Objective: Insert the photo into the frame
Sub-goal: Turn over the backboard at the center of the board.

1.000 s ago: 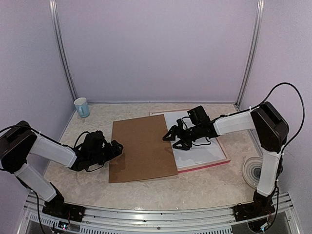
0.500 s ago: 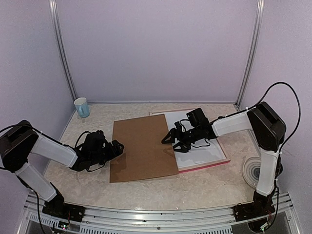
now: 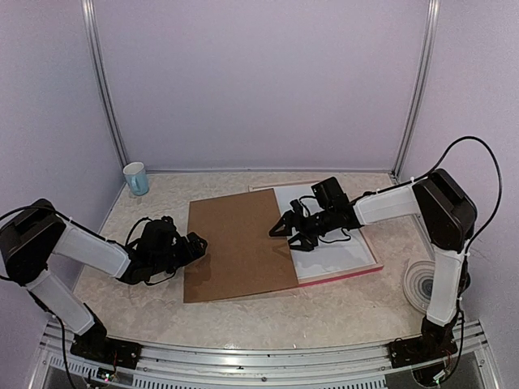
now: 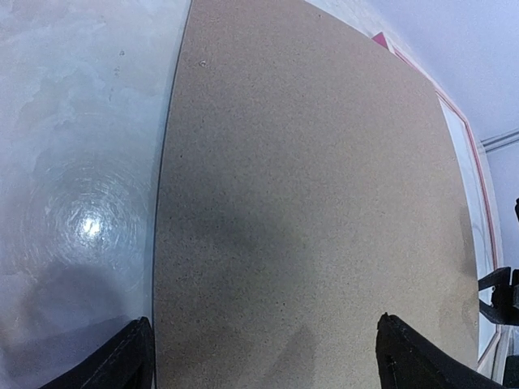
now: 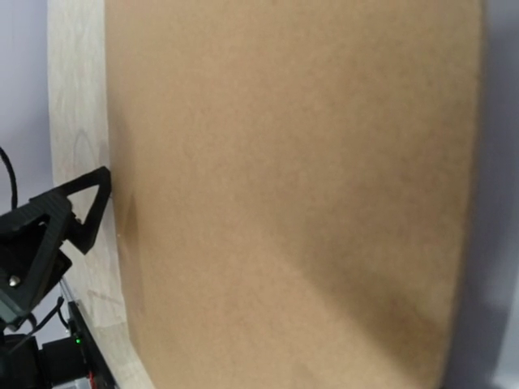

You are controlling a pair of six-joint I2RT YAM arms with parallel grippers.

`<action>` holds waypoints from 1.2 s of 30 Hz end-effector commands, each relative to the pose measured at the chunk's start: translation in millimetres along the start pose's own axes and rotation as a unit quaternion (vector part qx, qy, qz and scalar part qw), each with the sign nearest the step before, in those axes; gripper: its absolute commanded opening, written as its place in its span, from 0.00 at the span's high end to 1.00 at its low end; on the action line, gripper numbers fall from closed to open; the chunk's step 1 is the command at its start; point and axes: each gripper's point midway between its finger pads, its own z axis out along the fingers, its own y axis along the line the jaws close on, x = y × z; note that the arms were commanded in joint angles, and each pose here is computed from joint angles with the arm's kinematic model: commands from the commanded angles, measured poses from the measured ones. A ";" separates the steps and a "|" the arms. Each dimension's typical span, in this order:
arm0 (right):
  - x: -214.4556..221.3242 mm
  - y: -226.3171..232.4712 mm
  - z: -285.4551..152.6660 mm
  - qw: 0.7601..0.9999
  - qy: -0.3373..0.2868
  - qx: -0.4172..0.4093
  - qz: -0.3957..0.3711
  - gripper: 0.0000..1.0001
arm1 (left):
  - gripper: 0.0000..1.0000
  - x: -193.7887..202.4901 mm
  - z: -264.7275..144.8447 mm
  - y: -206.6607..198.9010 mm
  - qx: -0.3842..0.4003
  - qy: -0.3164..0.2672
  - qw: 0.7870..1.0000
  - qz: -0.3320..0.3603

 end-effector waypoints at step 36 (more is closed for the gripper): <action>-17.2 118.1 -44.8 0.987 -0.034 -0.100 -0.121 0.21 | 0.07 22.1 8.4 -28.0 0.042 0.047 0.998 0.010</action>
